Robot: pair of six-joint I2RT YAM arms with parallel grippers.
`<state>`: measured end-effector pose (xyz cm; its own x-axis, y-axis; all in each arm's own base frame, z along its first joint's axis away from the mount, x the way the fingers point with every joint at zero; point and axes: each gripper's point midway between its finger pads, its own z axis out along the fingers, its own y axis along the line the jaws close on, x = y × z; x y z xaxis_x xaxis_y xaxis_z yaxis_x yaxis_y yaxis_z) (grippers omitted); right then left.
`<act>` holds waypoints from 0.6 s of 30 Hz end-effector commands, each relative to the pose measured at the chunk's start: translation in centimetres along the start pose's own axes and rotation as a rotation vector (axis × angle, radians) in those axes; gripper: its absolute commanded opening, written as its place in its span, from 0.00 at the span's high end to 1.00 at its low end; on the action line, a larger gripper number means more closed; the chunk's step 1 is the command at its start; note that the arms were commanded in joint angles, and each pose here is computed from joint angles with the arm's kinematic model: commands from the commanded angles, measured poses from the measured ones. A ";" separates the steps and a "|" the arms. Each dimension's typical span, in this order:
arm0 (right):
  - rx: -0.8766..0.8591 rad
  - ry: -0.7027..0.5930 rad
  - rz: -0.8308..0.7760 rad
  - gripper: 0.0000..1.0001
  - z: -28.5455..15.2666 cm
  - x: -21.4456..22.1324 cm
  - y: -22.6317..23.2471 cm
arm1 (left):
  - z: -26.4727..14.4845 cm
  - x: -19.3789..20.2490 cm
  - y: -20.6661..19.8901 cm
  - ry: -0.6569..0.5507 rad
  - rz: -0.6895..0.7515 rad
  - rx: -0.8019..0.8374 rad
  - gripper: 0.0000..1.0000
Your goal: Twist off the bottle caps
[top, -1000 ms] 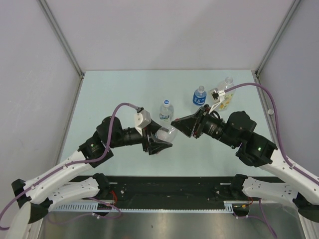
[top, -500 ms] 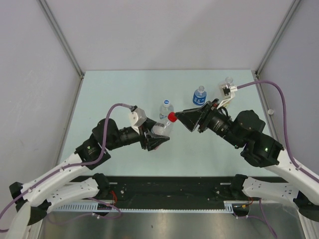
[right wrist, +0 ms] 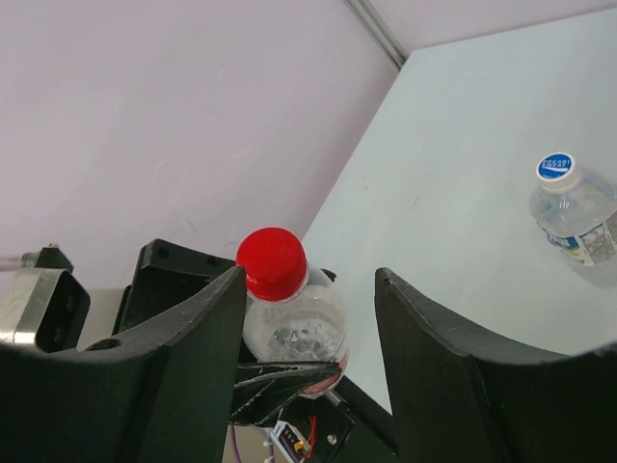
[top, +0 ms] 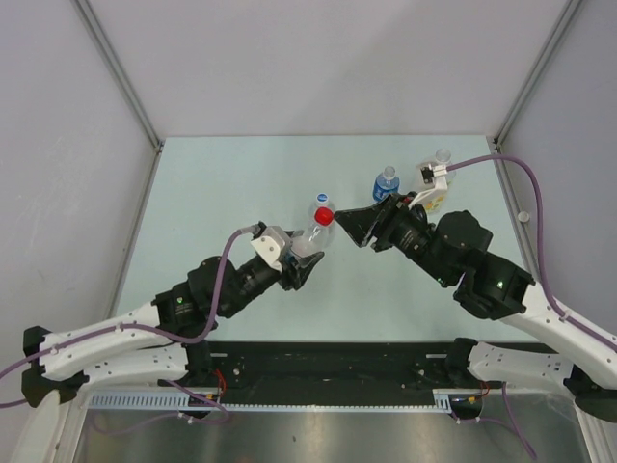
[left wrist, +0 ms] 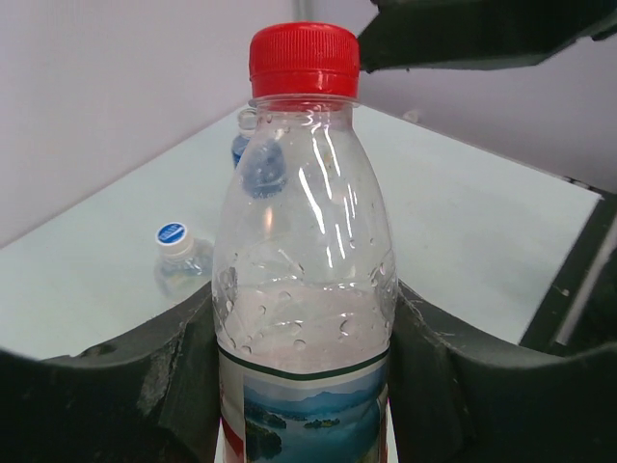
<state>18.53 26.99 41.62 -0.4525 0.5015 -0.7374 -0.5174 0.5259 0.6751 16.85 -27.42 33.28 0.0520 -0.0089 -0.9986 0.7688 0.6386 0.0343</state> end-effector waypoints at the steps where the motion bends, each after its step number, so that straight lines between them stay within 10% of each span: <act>1: -0.033 -0.060 0.045 0.41 0.3 -2.0 1.8 | 0.2 -0.6 2.6 -0.017 0.066 -0.171 1.00; 18: -0.035 -0.056 0.007 0.42 2.7 -1.1 2.2 | 0.5 -0.1 1.7 -0.008 0.075 -0.152 1.00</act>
<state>19.43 29.53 40.79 -0.4716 0.4874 -0.7348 -0.5104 0.5287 0.6782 18.58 -26.64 32.44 0.0832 0.0674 -0.9943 0.6601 0.7437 0.1056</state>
